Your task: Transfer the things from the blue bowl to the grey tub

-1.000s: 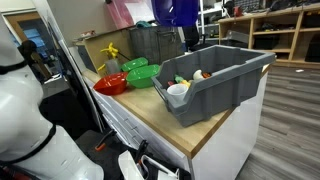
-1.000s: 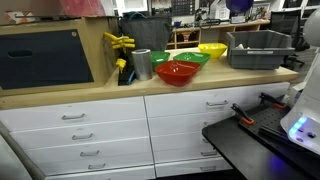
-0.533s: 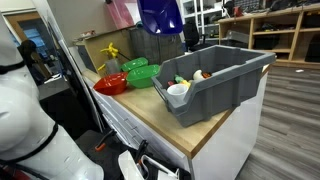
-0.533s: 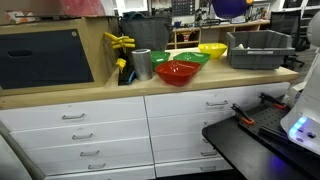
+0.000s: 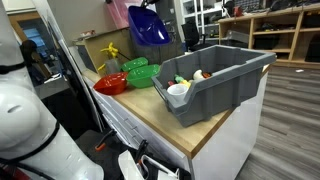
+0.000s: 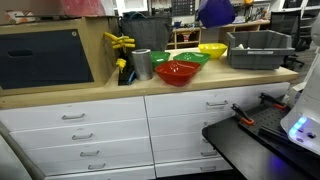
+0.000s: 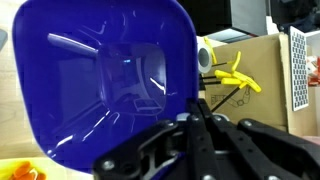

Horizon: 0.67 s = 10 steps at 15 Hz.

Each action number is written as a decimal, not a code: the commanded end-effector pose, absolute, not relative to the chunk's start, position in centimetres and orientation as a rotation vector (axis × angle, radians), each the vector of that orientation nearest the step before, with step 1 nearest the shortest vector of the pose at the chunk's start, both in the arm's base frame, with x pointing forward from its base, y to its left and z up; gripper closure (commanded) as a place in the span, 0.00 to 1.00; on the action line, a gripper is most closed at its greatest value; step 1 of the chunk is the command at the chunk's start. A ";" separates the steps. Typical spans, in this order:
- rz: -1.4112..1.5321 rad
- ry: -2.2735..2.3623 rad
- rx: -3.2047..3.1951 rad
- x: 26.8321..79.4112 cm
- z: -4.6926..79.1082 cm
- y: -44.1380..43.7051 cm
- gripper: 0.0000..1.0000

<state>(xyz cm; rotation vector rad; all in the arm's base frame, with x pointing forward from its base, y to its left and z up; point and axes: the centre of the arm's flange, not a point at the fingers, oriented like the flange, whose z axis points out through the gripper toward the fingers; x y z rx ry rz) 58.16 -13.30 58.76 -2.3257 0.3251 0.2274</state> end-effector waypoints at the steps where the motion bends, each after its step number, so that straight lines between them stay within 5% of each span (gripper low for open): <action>1: 0.289 0.233 -2.389 60.7 57.8 -10.0 0.99; 10: 0.535 -0.071 -2.571 66.2 51.5 -0.4 0.99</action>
